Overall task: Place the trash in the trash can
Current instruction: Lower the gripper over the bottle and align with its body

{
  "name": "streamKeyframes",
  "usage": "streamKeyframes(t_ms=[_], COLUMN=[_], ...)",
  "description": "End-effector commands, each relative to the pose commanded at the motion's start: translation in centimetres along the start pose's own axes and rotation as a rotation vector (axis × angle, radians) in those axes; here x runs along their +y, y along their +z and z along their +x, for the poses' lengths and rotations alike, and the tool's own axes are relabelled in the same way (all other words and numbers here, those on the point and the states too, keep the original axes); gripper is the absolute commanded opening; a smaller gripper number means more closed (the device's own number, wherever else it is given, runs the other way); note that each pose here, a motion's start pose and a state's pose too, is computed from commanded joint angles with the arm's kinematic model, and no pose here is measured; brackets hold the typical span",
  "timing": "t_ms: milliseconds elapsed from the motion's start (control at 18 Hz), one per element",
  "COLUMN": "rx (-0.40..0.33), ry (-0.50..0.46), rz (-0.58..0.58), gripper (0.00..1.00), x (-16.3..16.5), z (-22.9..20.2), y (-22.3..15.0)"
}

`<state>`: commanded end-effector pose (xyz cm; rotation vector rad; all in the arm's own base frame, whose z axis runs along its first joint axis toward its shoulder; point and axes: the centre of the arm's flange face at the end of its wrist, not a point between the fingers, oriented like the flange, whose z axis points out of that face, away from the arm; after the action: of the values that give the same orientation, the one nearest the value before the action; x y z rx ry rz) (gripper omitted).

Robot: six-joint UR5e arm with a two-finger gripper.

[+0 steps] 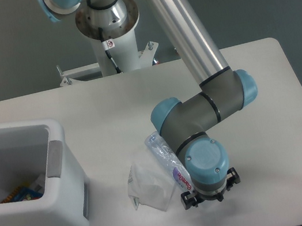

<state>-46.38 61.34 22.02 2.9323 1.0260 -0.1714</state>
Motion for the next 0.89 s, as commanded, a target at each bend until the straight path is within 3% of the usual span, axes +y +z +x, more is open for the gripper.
streamKeyframes(t_ms=[333,556,889], rx=[-0.04,-0.081,-0.086], ry=[-0.014,-0.039,-0.046], rz=[-0.015,-0.033,-0.026], gripper=[1.0,0.93,0.56], x=[-0.1,-0.1,-0.1], z=[0.8,1.7,1.8], y=[1.1,2.4,2.6])
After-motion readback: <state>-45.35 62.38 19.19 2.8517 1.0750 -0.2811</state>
